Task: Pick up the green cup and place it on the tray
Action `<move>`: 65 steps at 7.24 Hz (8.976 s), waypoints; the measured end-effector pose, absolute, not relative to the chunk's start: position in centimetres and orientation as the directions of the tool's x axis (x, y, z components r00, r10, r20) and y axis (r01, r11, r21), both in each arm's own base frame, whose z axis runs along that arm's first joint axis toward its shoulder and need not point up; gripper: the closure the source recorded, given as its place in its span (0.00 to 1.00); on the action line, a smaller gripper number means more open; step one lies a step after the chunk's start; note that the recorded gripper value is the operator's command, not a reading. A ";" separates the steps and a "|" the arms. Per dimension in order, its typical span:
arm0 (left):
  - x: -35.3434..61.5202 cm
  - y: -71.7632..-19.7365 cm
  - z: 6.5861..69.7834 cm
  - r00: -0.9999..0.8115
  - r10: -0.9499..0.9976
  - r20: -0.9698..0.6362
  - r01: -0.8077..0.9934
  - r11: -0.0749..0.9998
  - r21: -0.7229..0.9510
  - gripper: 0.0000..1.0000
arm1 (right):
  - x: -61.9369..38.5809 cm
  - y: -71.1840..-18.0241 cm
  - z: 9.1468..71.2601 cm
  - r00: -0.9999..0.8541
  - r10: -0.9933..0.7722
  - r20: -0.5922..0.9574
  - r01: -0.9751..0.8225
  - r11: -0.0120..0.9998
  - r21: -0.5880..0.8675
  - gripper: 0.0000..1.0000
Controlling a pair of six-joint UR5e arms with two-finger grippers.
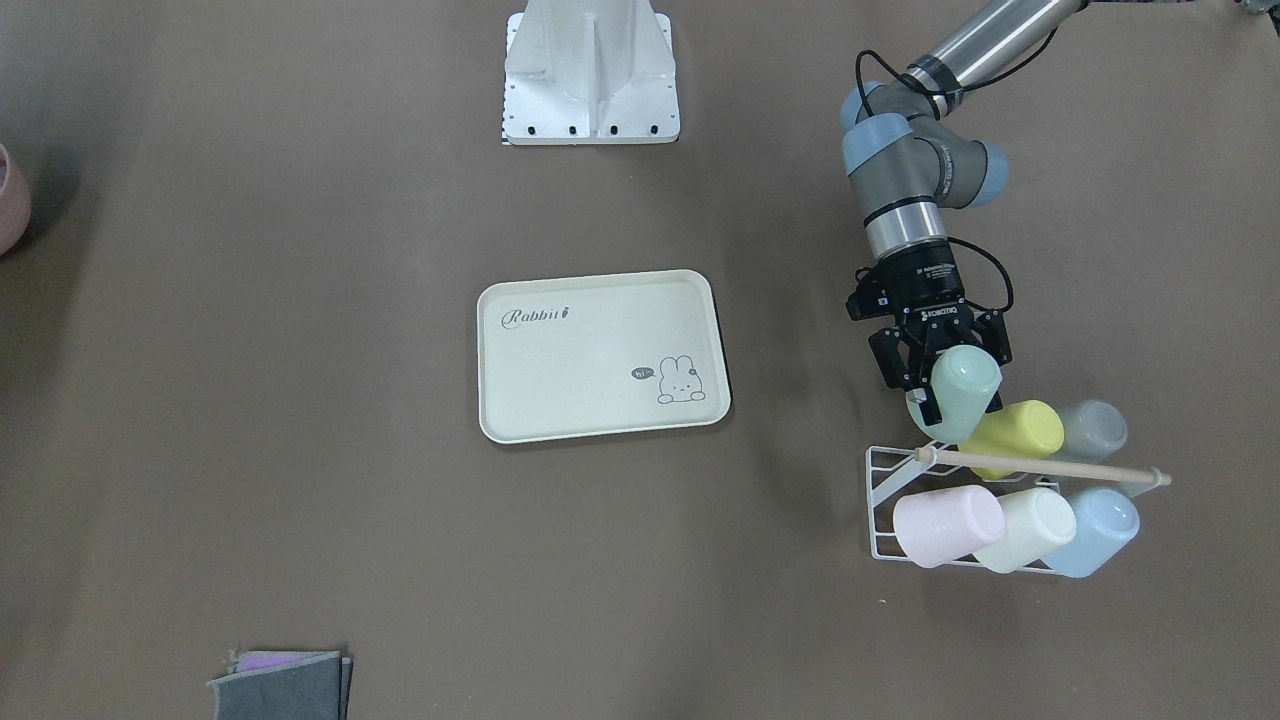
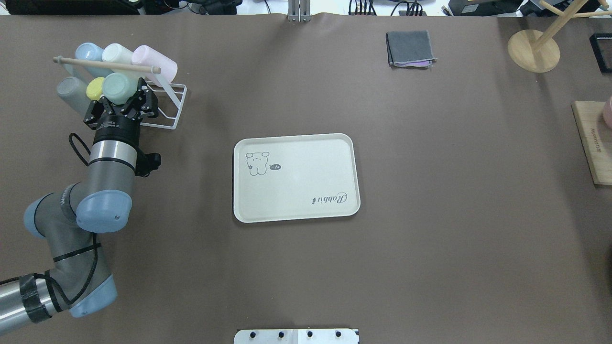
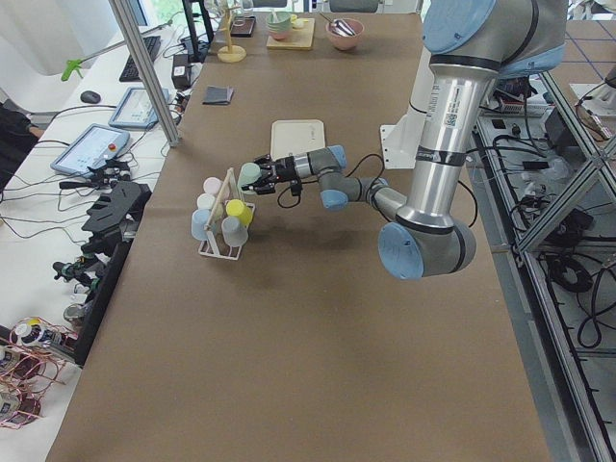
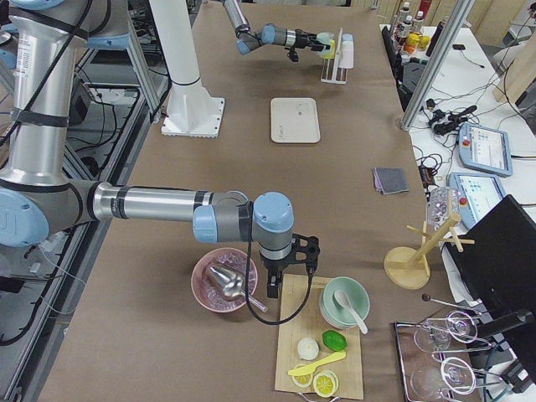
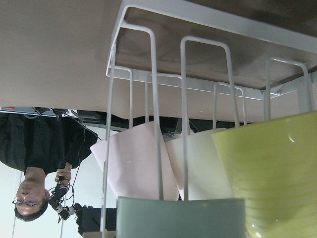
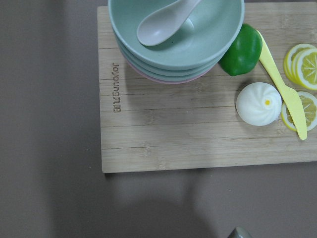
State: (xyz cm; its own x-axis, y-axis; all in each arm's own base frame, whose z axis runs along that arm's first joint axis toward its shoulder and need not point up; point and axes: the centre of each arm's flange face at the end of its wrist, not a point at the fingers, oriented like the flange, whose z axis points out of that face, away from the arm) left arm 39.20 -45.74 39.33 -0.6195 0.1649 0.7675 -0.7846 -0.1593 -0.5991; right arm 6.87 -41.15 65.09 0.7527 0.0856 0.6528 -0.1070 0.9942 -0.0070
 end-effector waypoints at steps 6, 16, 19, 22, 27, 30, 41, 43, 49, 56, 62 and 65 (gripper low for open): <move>37.9 -44.2 32.4 0.009 0.073 0.997 -0.958 -0.284 0.030 0.93 | 7.0 -41.0 65.2 0.753 0.086 0.653 -0.107 0.994 -0.008 0.00; 54.1 -46.8 23.9 0.541 0.823 -0.172 0.229 0.052 0.972 1.00 | 6.9 -41.0 65.7 0.761 0.090 0.642 -0.105 0.994 -0.016 0.00; 59.4 -45.7 23.6 0.425 0.852 -0.307 0.346 0.160 0.925 1.00 | 6.9 -41.0 65.9 0.763 0.092 0.640 -0.104 0.994 -0.019 0.00; 62.0 -43.1 25.2 0.332 0.862 -0.383 0.418 0.230 0.879 1.00 | 6.9 -41.0 66.0 0.764 0.092 0.639 -0.104 0.994 -0.019 0.00; 63.2 -43.4 26.9 0.320 0.854 -0.409 0.430 0.254 0.866 0.98 | 6.9 -41.1 65.9 0.764 0.092 0.638 -0.104 0.994 -0.018 0.00; 63.5 -43.9 26.4 0.321 0.843 -0.432 0.421 0.281 0.862 0.76 | 6.7 -41.3 65.8 0.764 0.088 0.639 -0.101 0.995 -0.016 0.00; 63.9 -44.2 26.4 0.328 0.839 -0.434 0.405 0.290 0.867 0.18 | 6.4 -41.4 65.7 0.765 0.083 0.638 -0.096 0.995 -0.015 0.00; 63.9 -44.2 26.4 0.328 0.839 -0.434 0.406 0.289 0.867 0.17 | 6.4 -41.4 65.7 0.765 0.082 0.638 -0.095 0.995 -0.015 0.00; 63.5 -44.5 26.0 0.329 0.842 -0.428 0.410 0.281 0.868 0.01 | 6.3 -41.5 65.6 0.766 0.080 0.638 -0.093 0.996 -0.014 0.00; 57.4 -47.1 11.8 0.363 0.834 -0.417 0.401 0.264 0.877 0.01 | 6.1 -41.7 65.5 0.766 0.077 0.639 -0.091 0.996 -0.011 0.00; 48.2 -59.5 4.7 0.678 0.625 -0.386 0.008 0.519 0.855 0.01 | 5.5 -41.9 65.5 0.771 0.071 0.632 -0.081 0.997 -0.013 0.00; 31.8 -69.5 15.0 0.719 0.460 -0.521 -0.073 0.796 0.601 0.01 | 5.3 -41.9 65.6 0.776 0.067 0.628 -0.076 0.997 -0.013 0.00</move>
